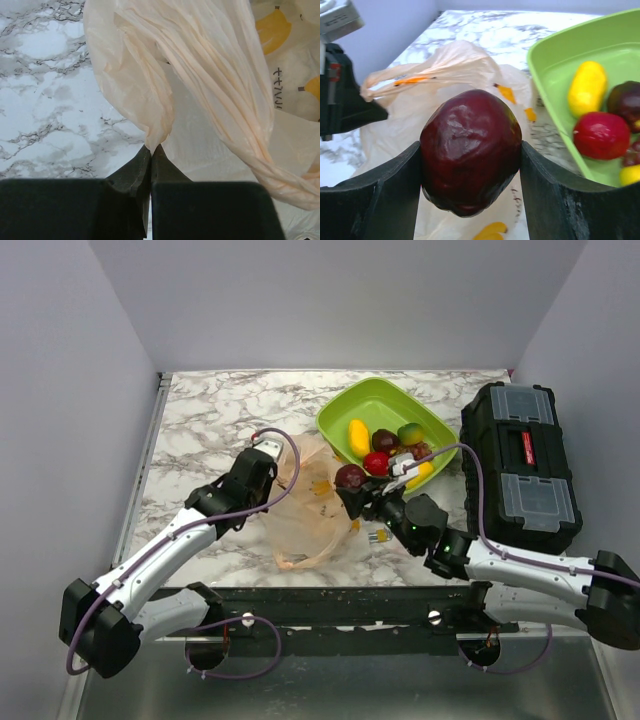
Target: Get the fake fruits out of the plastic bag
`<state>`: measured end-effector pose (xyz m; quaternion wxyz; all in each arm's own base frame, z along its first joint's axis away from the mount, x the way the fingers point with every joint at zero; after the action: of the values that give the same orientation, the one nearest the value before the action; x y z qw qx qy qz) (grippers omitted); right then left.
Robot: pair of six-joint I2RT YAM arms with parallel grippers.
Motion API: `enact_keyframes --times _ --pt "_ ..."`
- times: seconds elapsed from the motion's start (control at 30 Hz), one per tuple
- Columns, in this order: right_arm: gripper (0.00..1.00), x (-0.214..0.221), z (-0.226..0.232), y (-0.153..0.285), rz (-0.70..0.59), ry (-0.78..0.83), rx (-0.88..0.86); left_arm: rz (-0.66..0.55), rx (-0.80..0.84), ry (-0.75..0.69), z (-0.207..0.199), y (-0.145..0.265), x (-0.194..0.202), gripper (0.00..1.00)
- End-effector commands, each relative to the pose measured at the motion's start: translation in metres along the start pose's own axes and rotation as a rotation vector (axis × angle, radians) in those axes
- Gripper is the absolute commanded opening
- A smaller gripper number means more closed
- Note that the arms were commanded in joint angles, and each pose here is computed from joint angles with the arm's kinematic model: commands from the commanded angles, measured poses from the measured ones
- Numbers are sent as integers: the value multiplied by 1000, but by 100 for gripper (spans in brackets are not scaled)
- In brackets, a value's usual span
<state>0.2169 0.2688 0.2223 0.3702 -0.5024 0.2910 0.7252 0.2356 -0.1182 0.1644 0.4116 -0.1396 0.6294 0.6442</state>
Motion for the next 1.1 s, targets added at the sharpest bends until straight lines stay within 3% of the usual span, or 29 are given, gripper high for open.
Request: enact_keyframes --times 0.0,0.37,0.73,1.07 --pt "1 -10 -32 12 -69 35 174 -22 -13 31 5 5 -9 0" --pt "1 -22 -71 12 -166 -10 335 -5 -15 42 7 3 -9 0" --pt "1 -7 -170 -96 93 -68 556 10 14 42 2 2 -7 0" --pt "3 -3 -210 -192 177 -56 639 17 30 37 -1 -1 -6 0"
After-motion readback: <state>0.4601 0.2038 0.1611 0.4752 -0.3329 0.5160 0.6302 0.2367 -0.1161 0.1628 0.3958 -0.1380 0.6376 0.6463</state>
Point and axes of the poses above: each gripper's point midway between its finger pads, its own y axis back along the fingers, its own z axis along the line the jaws close on, x = y × z, the point moved 3 cm from there along y, back along the fingers, and after that the axes turned 5 degrees about -y, right-handed, at the moved point
